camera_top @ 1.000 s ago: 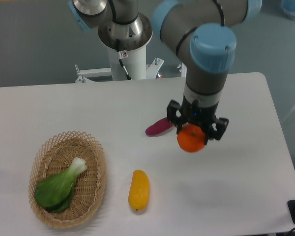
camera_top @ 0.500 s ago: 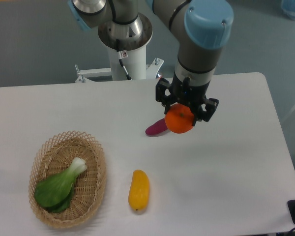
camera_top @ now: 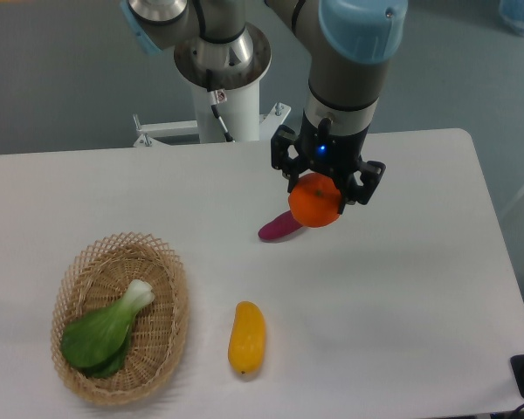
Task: Pick up the orange from the table
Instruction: 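Lift the gripped orange up off the table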
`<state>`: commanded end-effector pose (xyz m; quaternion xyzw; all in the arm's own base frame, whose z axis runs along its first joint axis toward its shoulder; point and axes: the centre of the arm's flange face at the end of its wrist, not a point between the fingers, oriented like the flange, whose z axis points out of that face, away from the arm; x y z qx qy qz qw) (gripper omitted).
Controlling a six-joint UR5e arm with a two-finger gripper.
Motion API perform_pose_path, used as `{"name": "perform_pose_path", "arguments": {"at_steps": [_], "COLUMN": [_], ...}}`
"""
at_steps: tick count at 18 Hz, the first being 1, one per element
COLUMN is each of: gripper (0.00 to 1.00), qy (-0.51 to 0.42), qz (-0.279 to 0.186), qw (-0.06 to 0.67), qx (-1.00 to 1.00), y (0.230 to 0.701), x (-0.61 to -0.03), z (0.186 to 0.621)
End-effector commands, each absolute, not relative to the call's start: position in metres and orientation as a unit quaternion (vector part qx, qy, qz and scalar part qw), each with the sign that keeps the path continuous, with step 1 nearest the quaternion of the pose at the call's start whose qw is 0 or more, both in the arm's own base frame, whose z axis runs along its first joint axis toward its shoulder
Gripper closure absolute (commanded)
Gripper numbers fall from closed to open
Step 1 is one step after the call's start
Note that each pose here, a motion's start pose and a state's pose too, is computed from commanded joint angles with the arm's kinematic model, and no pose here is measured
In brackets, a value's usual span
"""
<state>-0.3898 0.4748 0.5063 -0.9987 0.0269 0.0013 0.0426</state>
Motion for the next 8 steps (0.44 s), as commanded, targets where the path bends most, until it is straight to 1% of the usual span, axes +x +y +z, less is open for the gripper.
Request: {"name": "perform_pose_path", "arguments": {"at_steps": [8], "gripper": [0.33], "qy": [0.027], "qz": [0.003], "qw": [0.046], "qx": [-0.999], "y": [0.4731], "x": [-0.3916], "z": [0.5089]}}
